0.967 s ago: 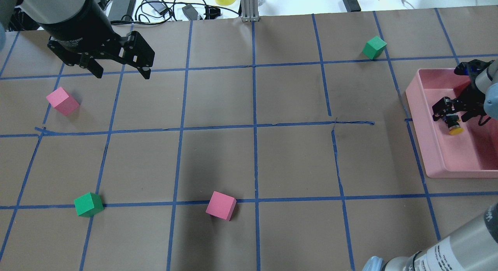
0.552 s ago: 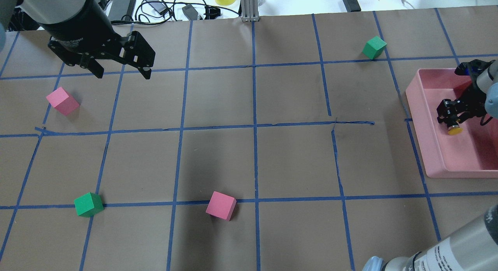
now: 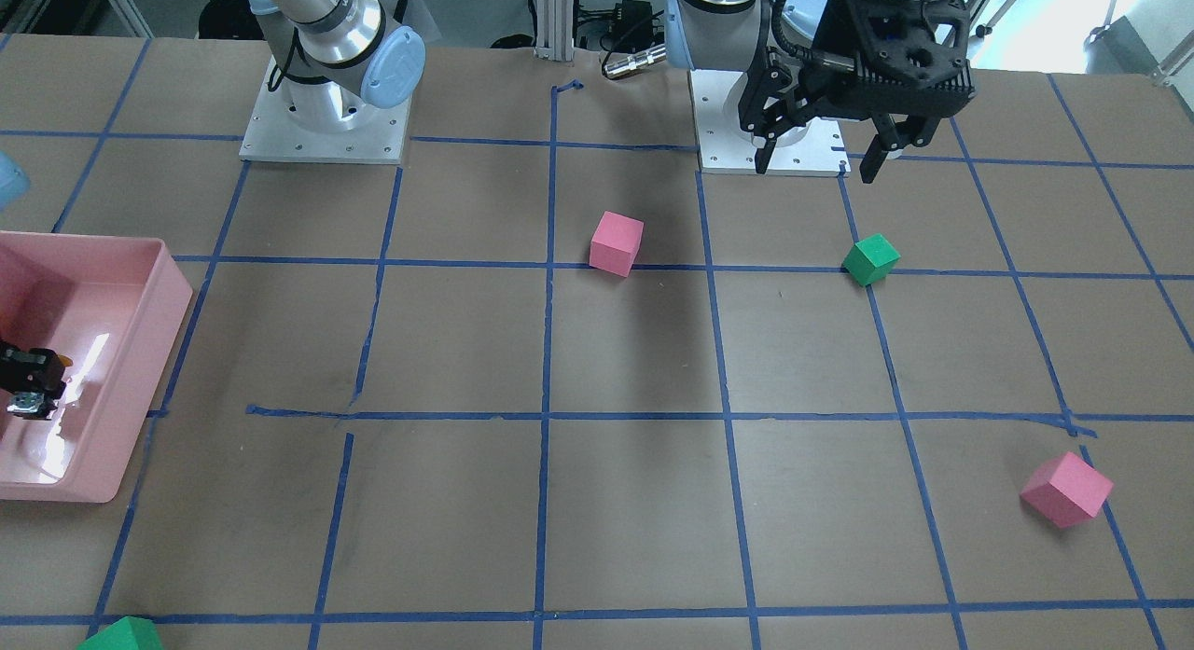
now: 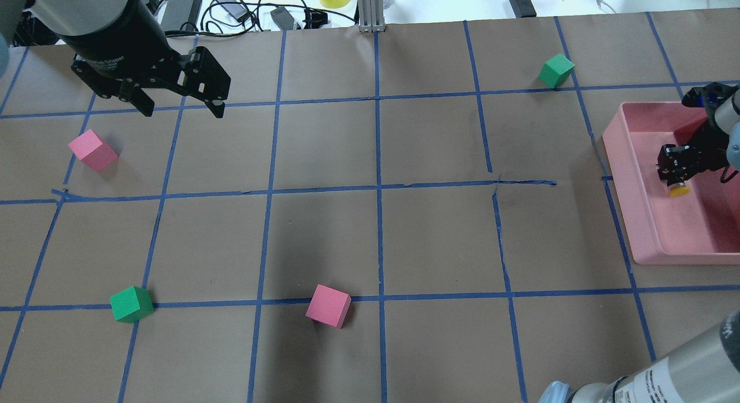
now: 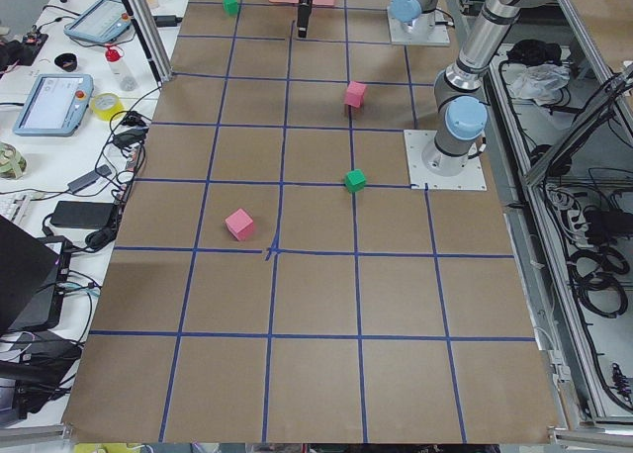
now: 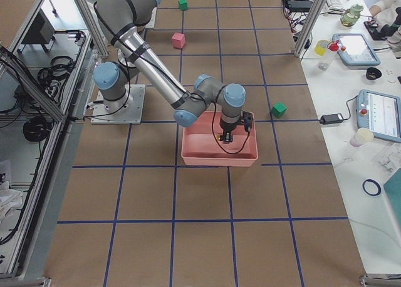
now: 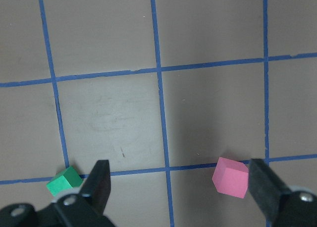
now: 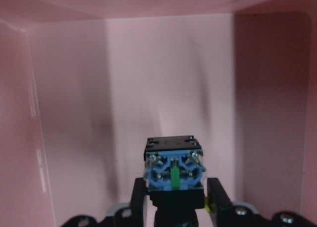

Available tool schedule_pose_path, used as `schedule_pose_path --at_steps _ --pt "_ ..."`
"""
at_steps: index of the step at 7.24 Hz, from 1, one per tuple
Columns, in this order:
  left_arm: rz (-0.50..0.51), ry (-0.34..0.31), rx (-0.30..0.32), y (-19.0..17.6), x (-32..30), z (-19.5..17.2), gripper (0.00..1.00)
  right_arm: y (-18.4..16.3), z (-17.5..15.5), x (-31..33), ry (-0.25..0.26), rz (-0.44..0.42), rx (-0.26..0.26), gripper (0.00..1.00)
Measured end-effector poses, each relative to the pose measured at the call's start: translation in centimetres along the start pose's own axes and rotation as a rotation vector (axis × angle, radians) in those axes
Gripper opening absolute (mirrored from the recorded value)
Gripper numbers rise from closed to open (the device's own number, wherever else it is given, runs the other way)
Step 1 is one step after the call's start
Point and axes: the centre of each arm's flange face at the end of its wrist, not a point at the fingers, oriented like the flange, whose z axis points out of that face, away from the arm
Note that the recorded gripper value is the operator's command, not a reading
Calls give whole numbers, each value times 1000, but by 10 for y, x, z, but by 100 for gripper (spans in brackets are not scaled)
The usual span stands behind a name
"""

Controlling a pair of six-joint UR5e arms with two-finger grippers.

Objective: Align button upright
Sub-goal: 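Lift the button switch out of the pink tray with the right gripper, then carry the switch toward the table center and lower it with the right gripper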

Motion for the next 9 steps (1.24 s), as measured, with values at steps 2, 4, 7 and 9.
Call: schedule_pose_path --at_steps 2,4,7,9 --pt "-1 0 -1 0 -1 0 100 -8 -35 -3 -5 24 -1 0" --pt "-1 0 1 0 -1 0 100 -30 -87 -22 3 23 5 0" --pt "-1 0 1 0 -1 0 100 -58 -165 -100 1 -7 17 0" --pt "-1 -1 0 0 -1 0 100 -66 -171 -184 -8 -17 24 0"
